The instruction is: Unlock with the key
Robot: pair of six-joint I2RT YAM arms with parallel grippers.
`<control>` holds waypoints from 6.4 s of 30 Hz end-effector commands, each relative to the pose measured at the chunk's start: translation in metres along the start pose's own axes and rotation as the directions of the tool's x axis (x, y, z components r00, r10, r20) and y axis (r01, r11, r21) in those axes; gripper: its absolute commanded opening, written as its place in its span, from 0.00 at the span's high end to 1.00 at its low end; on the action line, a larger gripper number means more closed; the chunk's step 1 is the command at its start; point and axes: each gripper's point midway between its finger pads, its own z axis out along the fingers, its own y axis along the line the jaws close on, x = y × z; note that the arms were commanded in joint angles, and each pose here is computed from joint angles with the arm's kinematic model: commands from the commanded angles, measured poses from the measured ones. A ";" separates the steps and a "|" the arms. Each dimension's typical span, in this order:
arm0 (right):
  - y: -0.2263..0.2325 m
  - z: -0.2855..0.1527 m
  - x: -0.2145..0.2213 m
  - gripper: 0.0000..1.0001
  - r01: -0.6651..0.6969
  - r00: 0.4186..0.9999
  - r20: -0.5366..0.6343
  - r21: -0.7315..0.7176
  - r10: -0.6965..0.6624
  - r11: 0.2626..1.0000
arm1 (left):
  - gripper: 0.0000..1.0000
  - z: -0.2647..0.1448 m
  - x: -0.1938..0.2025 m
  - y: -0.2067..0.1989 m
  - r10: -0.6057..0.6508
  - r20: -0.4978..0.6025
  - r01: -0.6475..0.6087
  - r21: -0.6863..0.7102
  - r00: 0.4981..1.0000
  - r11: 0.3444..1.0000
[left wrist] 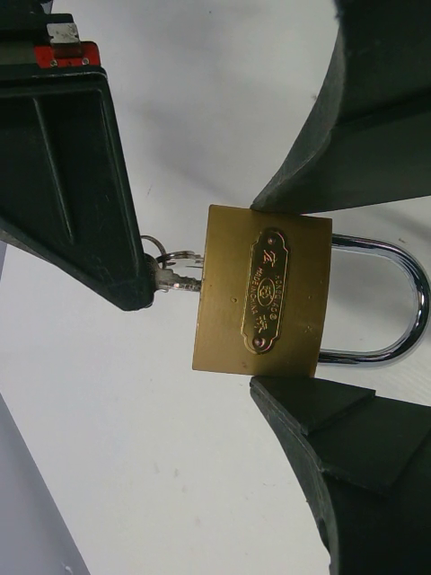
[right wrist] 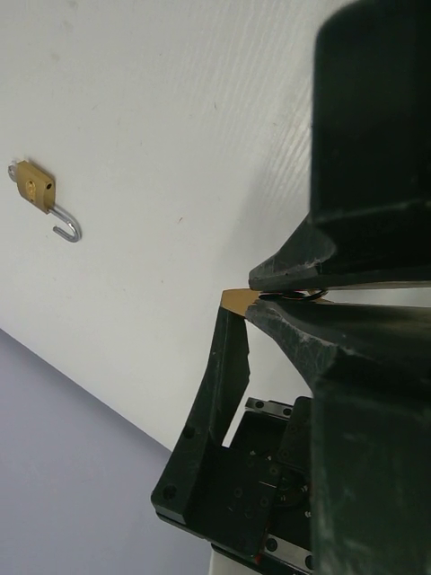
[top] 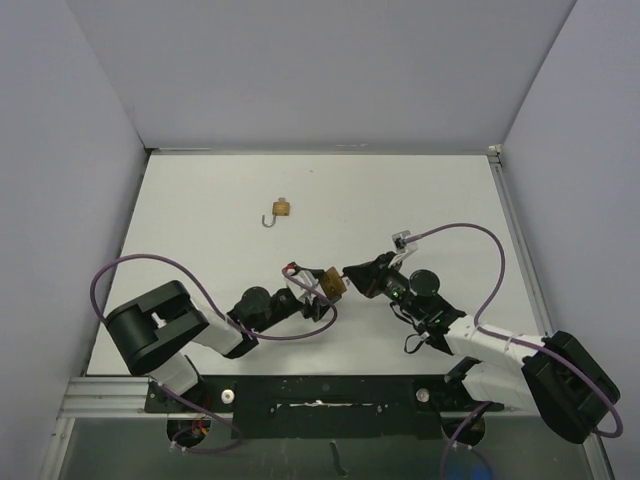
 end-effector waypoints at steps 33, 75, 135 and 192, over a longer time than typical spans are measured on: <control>0.017 0.009 0.029 1.00 -0.043 0.988 -0.152 -0.048 0.035 0.998 | 1.00 0.005 -0.149 0.024 0.061 0.431 -0.005 -0.130 0.900 0.992; 0.002 0.042 0.034 1.00 -0.270 0.916 -0.233 0.243 0.326 0.932 | 1.00 0.043 -0.108 0.056 0.086 0.230 0.005 -0.369 0.969 0.929; -0.095 -0.027 -0.025 0.10 -0.123 0.979 -0.091 0.460 0.185 0.879 | 1.00 0.053 -0.074 0.110 -0.353 0.023 0.269 -0.696 0.935 0.666; -0.071 0.021 -0.001 0.02 0.015 1.000 -0.021 0.370 -0.008 0.929 | 1.00 0.078 -0.102 0.075 -0.632 0.159 0.593 -0.571 0.759 0.568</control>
